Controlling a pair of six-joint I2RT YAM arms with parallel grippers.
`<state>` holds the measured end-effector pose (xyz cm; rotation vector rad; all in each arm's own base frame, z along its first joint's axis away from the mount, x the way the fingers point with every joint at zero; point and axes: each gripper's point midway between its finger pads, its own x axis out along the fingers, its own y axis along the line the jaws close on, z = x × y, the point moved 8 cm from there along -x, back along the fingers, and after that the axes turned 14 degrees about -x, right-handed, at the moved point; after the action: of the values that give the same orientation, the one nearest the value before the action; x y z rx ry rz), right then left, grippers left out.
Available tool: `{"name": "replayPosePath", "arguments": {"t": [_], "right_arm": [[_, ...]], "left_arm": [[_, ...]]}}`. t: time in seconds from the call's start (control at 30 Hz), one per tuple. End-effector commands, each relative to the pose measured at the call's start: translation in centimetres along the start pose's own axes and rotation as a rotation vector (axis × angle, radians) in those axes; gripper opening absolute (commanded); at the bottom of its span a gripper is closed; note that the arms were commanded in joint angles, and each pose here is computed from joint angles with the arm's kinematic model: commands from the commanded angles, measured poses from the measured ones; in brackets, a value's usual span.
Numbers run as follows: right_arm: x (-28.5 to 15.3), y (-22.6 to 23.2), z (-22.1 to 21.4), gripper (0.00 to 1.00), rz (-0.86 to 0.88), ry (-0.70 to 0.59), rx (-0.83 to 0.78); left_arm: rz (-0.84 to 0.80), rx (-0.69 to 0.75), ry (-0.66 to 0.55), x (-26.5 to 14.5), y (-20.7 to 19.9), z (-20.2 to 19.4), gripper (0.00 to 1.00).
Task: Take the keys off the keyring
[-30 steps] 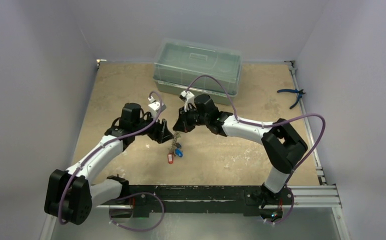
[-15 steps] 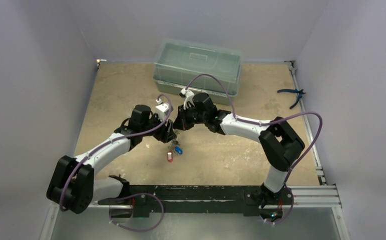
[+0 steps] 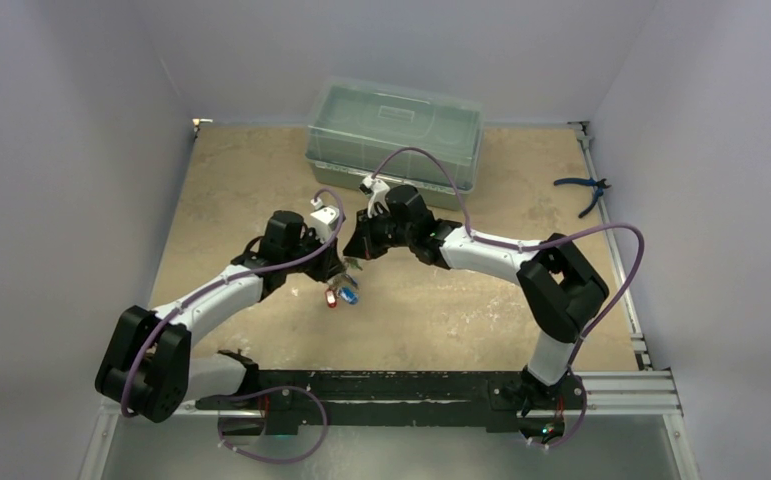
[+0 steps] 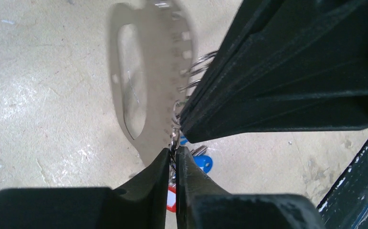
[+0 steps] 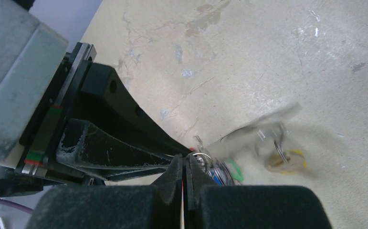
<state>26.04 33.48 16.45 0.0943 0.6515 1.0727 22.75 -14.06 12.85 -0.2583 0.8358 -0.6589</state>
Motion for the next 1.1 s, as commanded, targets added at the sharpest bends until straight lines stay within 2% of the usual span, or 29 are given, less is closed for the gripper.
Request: {"name": "replayPosePath", "arguments": {"t": [0.0,0.23,0.27,0.4,0.43,0.57,0.6,0.73,0.9,1.07], "right_arm": [[-0.9,0.9,2.8,0.00,0.022,-0.091,-0.025],[-1.6,1.2,3.7,0.00,0.042,-0.111,-0.089],[-1.9,1.4,4.0,0.05,0.050,-0.116,-0.108],[-3.7,1.5,5.5,0.49,0.079,-0.133,-0.189],[-4.4,1.5,6.0,0.57,0.096,-0.142,-0.204],[-7.9,0.7,7.5,0.85,0.178,-0.166,-0.251],[-9.7,0.4,7.7,0.88,0.208,-0.150,-0.299],[-11.9,-0.2,5.4,0.87,0.192,-0.090,-0.480],[-11.6,-1.9,0.9,0.86,0.179,0.003,-0.598],[-9.8,-2.7,-1.3,0.87,0.200,0.033,-0.606]], "left_arm": [[0.001,0.000,-0.036,0.2,-0.2,0.9,0.01],[-0.029,0.023,-0.017,-0.3,-0.7,1.2,0.00],[-0.042,0.030,-0.012,-0.5,-0.9,1.2,0.00],[-0.114,0.068,0.018,-1.3,-1.8,1.6,0.00],[-0.138,0.076,0.027,-1.5,-2.1,1.7,0.00],[-0.234,0.133,0.074,-2.3,-2.7,1.7,0.00],[-0.302,0.174,0.095,-3.0,-3.2,1.9,0.00],[-0.369,0.241,0.111,-4.3,-4.1,3.0,0.00],[-0.382,0.290,0.118,-5.1,-4.4,4.0,0.00],[-0.387,0.301,0.116,-5.2,-4.4,4.2,0.00]]}}
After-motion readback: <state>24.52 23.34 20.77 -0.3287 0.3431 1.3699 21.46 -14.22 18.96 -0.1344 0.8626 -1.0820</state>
